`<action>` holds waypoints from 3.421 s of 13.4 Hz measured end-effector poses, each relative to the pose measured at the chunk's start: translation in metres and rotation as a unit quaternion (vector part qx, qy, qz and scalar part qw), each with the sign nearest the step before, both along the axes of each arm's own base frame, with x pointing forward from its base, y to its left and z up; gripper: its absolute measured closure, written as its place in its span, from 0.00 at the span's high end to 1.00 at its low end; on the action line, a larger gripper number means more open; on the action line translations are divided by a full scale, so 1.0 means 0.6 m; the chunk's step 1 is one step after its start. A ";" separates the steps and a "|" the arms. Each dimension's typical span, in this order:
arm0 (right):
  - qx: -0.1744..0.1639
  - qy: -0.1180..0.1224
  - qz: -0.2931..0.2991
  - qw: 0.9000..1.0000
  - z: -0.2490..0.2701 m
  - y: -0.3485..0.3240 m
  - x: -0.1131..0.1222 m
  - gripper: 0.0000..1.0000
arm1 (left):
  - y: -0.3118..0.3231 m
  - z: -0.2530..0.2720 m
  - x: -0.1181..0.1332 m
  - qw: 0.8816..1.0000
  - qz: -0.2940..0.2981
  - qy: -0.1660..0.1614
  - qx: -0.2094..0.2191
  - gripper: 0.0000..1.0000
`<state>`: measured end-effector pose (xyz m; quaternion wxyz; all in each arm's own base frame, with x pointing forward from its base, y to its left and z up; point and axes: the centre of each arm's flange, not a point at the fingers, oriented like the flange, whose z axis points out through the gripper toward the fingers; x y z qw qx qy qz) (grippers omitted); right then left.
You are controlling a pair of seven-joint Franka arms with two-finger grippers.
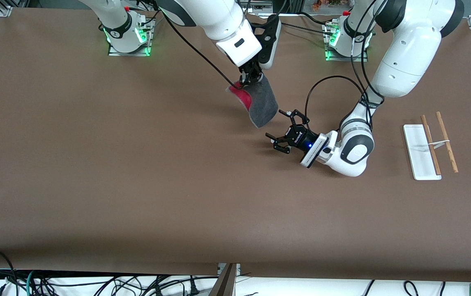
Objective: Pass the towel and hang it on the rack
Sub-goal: 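Close the left gripper on the hanging towel's grey edge, then open the right gripper to release the towel to the left gripper, then carry the towel with the left gripper over the white rack while the right gripper retracts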
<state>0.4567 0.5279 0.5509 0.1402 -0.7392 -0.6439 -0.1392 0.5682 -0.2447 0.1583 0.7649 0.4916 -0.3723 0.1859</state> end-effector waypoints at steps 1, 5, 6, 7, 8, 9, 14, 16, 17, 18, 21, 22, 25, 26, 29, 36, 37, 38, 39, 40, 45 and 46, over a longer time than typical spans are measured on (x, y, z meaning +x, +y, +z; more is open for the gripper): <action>-0.003 -0.014 0.032 0.999 -0.003 -0.002 0.003 0.02 | -0.005 -0.007 -0.005 1.000 -0.005 0.013 0.002 1.00; -0.015 -0.044 0.086 0.995 -0.012 -0.003 0.009 0.02 | -0.023 -0.033 -0.026 0.998 -0.026 0.056 0.003 1.00; -0.017 -0.049 0.094 0.994 -0.013 -0.003 0.009 0.02 | -0.030 -0.042 -0.033 0.997 -0.029 0.065 0.000 1.00; -0.018 -0.053 0.103 0.993 -0.013 -0.002 0.008 0.02 | -0.042 -0.052 -0.040 0.997 -0.028 0.074 -0.005 1.00; -0.019 -0.056 0.110 0.992 -0.013 -0.001 0.007 0.02 | -0.054 -0.060 -0.046 0.996 -0.028 0.082 -0.010 1.00; -0.020 -0.059 0.118 0.991 -0.014 0.000 0.006 0.02 | -0.063 -0.063 -0.051 0.996 -0.030 0.088 -0.012 0.96; -0.023 -0.061 0.143 0.987 -0.027 0.006 0.004 0.02 | -0.065 -0.051 -0.055 0.994 -0.046 0.096 -0.031 0.40; -0.023 -0.061 0.144 0.987 -0.028 0.006 0.004 0.02 | -0.064 -0.049 -0.056 0.993 -0.048 0.097 -0.036 0.17; -0.023 -0.061 0.144 0.987 -0.028 0.007 0.004 0.02 | -0.064 -0.049 -0.056 0.993 -0.048 0.097 -0.036 0.07; -0.023 -0.061 0.144 0.987 -0.028 0.007 0.003 0.02 | -0.063 -0.048 -0.055 0.993 -0.048 0.097 -0.037 0.02; -0.023 -0.060 0.143 0.988 -0.028 0.007 0.003 0.02 | -0.059 -0.047 -0.053 0.993 -0.047 0.097 -0.039 0.02; -0.023 -0.059 0.138 0.988 -0.028 0.007 0.004 0.02 | -0.057 -0.046 -0.052 0.993 -0.047 0.096 -0.040 0.02; -0.023 -0.055 0.129 0.990 -0.028 0.006 0.004 0.02 | -0.037 -0.029 -0.029 0.994 -0.041 0.093 -0.036 0.02; -0.023 -0.053 0.122 0.991 -0.028 0.005 0.006 0.02 | -0.022 -0.013 -0.015 0.994 -0.044 0.095 -0.028 0.02; -0.020 -0.039 0.086 0.995 -0.028 -0.008 0.020 0.08 | 0.040 0.054 0.029 0.994 -0.050 0.095 0.008 0.02; -0.045 0.033 -0.074 0.996 -0.009 -0.107 0.088 0.83 | 0.078 0.086 0.049 0.993 -0.062 0.087 0.043 0.02; -0.059 0.048 -0.111 0.991 -0.007 -0.137 0.104 0.92 | 0.099 0.098 0.063 0.992 -0.068 0.076 0.069 0.02; -0.073 0.069 -0.145 0.984 -0.012 -0.174 0.125 1.00 | 0.126 0.120 0.083 0.990 -0.071 0.062 0.101 0.02; -0.083 0.093 -0.181 0.976 -0.017 -0.222 0.153 1.00 | 0.158 0.151 0.104 0.987 -0.071 0.048 0.133 0.02; -0.090 0.113 -0.219 0.965 -0.019 -0.283 0.186 1.00 | 0.195 0.184 0.120 0.983 -0.072 0.033 0.167 0.02; -0.148 0.216 -0.357 0.897 -0.031 -0.568 0.260 1.00 | 0.423 0.318 0.145 0.940 -0.078 -0.014 0.332 0.02; -0.157 0.229 -0.375 0.884 -0.032 -0.616 0.265 1.00 | 0.482 0.331 0.142 0.933 -0.071 -0.013 0.352 0.02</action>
